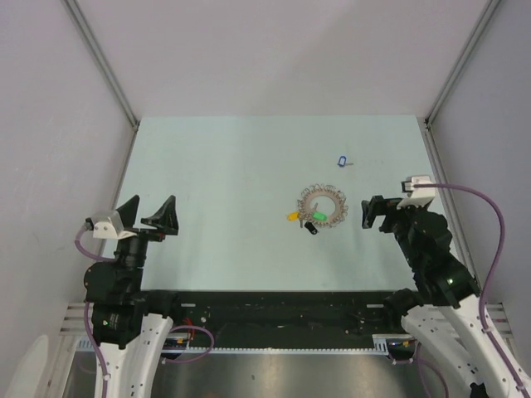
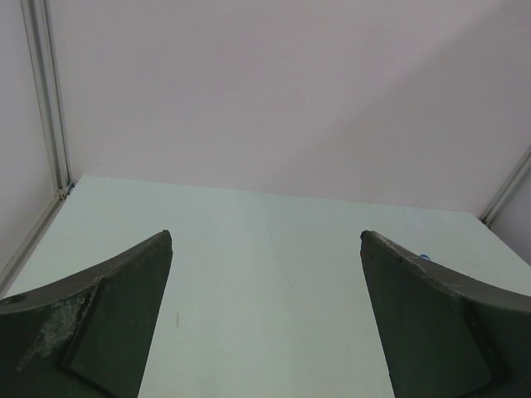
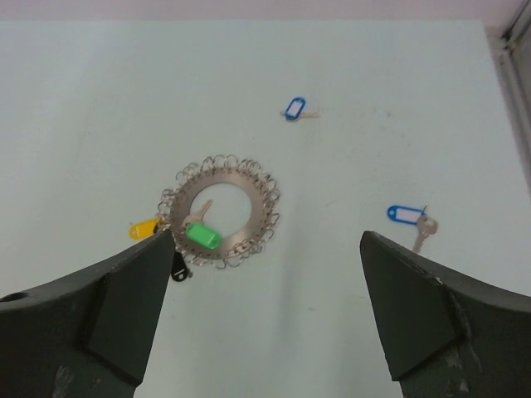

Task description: Put the keys on the keyring

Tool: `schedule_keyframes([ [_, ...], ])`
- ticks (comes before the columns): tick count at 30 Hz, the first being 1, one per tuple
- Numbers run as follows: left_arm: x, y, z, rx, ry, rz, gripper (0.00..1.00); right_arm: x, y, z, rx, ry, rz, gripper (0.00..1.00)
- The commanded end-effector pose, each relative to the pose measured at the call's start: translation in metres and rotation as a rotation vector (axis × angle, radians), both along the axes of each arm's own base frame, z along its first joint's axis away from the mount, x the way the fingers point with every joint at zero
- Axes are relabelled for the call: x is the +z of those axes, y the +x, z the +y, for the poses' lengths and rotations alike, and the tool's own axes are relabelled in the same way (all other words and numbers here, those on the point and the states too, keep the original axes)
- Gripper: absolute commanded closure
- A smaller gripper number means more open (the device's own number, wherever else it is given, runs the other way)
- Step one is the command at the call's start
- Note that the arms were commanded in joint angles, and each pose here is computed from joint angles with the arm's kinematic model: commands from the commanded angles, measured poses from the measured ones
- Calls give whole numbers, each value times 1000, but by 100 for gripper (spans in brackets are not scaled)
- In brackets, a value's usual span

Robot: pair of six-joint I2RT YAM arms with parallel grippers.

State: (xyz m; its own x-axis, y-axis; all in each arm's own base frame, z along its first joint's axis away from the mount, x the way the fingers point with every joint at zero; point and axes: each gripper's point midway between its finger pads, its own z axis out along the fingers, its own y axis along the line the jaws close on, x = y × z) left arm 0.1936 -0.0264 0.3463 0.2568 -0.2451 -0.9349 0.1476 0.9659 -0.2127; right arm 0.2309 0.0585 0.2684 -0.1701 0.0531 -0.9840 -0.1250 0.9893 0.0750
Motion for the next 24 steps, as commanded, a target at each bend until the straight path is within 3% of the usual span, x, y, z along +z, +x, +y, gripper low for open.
schedule_keyframes([
  [1,-2,-2,0,0,-13,2,0,-15,13,27,57,77,124,0],
  [14,-2,-5,-1,-5,-7,-4,0,-144,62,77,103,198,622,2],
  [24,-4,-3,-2,-8,6,6,0,-191,90,84,109,198,663,37],
])
